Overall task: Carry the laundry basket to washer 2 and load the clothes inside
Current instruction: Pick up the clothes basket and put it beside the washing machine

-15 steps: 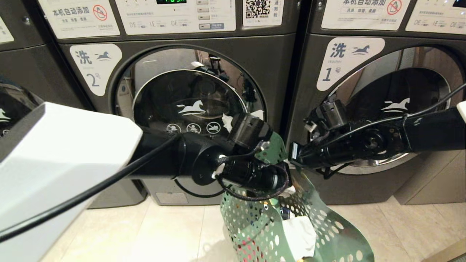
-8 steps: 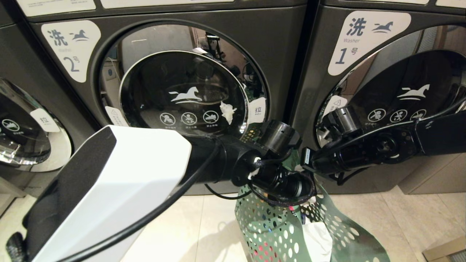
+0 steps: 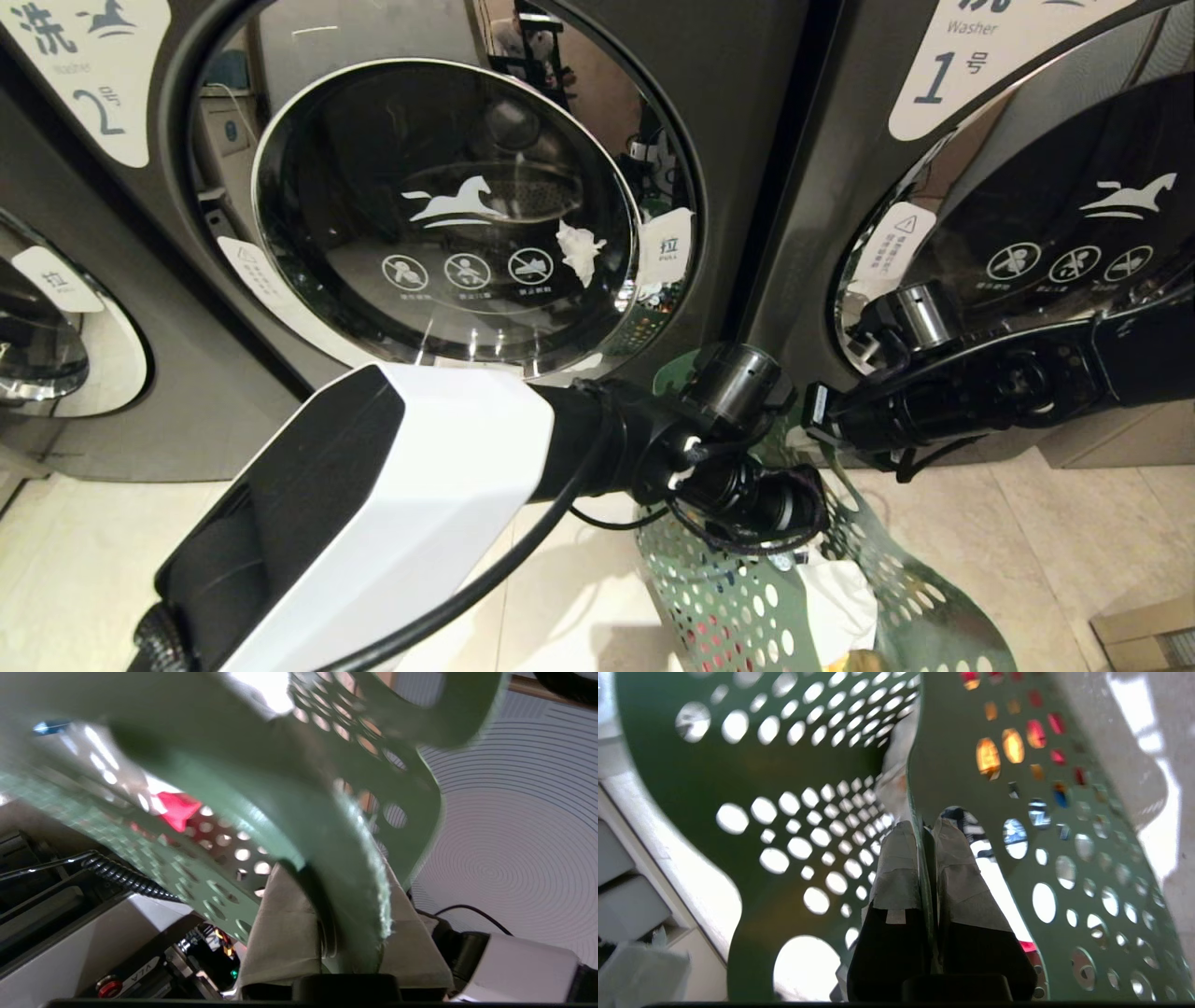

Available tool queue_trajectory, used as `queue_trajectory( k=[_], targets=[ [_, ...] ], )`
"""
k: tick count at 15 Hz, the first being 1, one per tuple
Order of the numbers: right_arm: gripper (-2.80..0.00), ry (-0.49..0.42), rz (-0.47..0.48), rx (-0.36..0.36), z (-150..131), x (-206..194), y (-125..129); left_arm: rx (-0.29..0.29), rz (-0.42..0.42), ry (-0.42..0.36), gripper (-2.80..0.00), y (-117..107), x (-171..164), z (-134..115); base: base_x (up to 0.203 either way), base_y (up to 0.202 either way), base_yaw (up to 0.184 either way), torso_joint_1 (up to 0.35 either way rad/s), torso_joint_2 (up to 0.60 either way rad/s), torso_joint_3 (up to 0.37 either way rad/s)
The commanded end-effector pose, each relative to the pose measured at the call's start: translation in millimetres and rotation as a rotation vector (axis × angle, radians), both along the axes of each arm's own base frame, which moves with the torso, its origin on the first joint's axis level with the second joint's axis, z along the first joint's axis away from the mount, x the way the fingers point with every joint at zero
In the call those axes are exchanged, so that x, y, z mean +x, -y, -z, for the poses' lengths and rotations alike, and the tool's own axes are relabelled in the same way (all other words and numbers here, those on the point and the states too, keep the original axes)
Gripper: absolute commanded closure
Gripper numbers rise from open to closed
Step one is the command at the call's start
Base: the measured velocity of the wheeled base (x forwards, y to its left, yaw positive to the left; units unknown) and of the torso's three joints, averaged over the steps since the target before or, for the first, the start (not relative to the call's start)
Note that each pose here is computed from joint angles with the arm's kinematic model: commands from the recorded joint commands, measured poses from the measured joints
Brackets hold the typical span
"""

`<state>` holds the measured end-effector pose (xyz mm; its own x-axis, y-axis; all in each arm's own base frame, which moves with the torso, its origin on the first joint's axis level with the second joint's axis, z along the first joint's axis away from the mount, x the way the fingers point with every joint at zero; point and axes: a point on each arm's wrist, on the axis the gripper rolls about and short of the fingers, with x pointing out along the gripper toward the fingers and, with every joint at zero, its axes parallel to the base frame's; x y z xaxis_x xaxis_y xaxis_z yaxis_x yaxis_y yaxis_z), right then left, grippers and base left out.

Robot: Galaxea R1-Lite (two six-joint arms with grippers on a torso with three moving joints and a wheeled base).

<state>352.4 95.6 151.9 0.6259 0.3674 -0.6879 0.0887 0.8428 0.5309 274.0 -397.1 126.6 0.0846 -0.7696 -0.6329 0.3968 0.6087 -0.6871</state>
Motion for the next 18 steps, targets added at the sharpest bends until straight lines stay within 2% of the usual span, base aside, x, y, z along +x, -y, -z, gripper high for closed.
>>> queue_trajectory(
  k=[1,8,11,14,16,18],
  targets=[
    [0.0,-0.015,0.013,0.001,2,-5,6,0.018,0.001,-0.018,0.0,3,1,11,0.0,0.0,0.0,0.008,0.0,-0.203],
    [0.0,-0.012,0.035,-0.013,6,-9,11,0.051,-0.014,0.011,0.0,12,9,44,0.0,0.0,0.0,0.004,0.0,-0.195],
    [0.0,-0.016,0.034,-0.013,7,-9,11,0.074,-0.016,0.037,0.0,13,10,52,0.0,0.0,0.0,0.004,0.0,-0.057],
    [0.0,-0.02,0.036,-0.016,8,-9,12,0.064,-0.022,0.078,0.0,18,14,64,0.0,0.0,0.0,0.0,0.0,0.0],
    [0.0,-0.037,0.036,-0.021,13,-12,12,0.076,-0.026,0.105,0.0,19,14,66,0.0,0.0,0.0,0.0,0.0,0.0],
    [0.0,-0.05,0.037,-0.021,16,-14,13,0.075,-0.021,0.108,0.0,21,12,66,0.0,0.0,0.0,0.0,0.0,0.0]
  ],
)
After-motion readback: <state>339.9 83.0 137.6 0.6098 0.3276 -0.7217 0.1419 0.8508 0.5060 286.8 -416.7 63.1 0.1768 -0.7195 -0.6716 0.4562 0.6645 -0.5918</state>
